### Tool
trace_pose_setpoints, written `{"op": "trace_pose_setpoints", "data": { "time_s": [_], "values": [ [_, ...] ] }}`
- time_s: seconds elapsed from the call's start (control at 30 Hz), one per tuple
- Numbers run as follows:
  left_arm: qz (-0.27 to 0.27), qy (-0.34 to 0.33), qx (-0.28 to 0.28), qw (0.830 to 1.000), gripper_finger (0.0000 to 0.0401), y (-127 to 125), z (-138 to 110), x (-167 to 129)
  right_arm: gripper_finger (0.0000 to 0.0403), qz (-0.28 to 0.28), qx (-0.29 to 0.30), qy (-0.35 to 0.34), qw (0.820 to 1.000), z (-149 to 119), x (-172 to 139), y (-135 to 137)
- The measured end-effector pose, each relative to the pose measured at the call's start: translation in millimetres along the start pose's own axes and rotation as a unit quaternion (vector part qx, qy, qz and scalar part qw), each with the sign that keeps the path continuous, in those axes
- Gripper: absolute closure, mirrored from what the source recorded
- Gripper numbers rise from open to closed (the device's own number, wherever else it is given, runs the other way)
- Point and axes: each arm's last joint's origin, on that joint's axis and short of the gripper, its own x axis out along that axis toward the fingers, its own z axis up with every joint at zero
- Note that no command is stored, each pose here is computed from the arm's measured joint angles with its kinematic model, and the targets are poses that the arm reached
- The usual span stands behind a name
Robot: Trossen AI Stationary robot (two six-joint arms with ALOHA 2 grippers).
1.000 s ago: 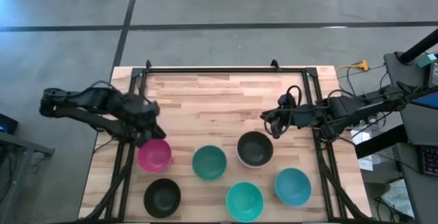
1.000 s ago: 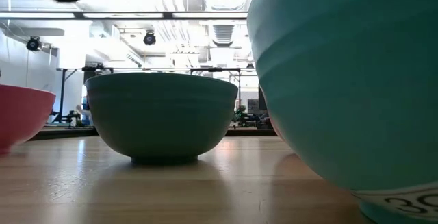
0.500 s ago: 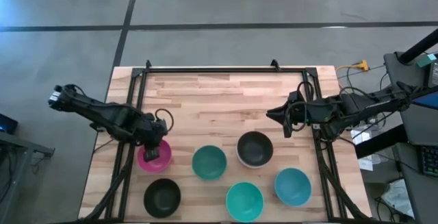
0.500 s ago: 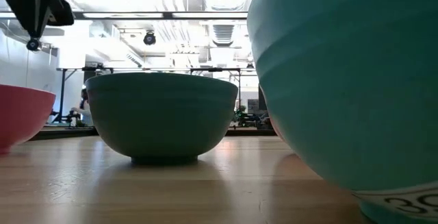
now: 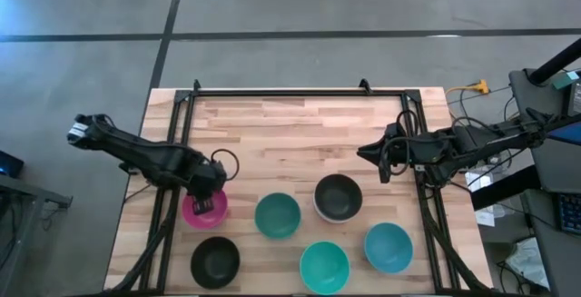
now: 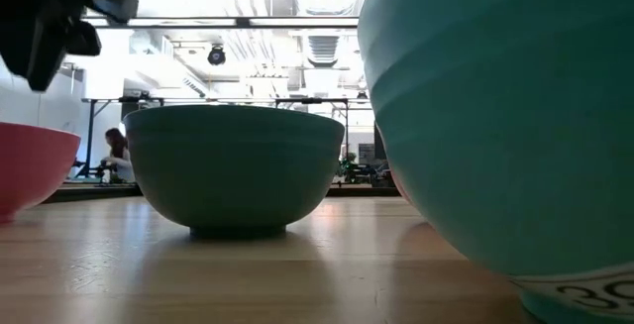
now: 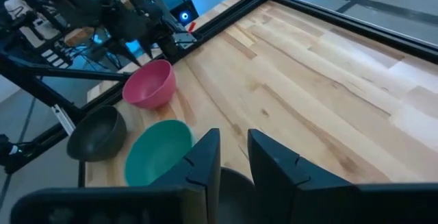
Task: Nest bowls inside each other
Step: Stack the pink bowl on top of the right black bowl
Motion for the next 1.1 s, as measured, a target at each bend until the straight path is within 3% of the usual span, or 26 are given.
{"op": "trace_pose_setpoints", "data": {
  "time_s": [0.33, 0.63, 0.77, 0.93, 1.1],
  "values": [
    [0.041, 0.052, 0.004, 0.998, 0.0235, 26.7, -3.8, 34.2, 0.0331, 0.006, 0.003, -0.005, 1.0, 1.4, -4.0, -1.3],
    [0.021, 0.034, -0.017, 0.999, 0.0241, 34.7, 1.4, 54.0, 0.0332, 0.017, 0.018, -0.003, 1.0, 2.3, -6.5, -1.2],
    [0.006, 0.043, -0.023, 0.999, 0.0285, 35.8, -0.3, 60.8, 0.0335, 0.021, 0.025, 0.001, 0.999, 2.0, -6.2, -0.8],
    [-0.004, 0.048, -0.024, 0.999, 0.038, 35.4, -0.9, 61.9, 0.0335, 0.021, 0.031, 0.001, 0.999, 2.0, -6.2, -0.8],
    [-0.006, 0.045, -0.024, 0.999, 0.0394, 34.9, -0.1, 60.4, 0.0335, 0.021, 0.031, 0.001, 0.999, 2.0, -6.1, -0.8]
  ]
}}
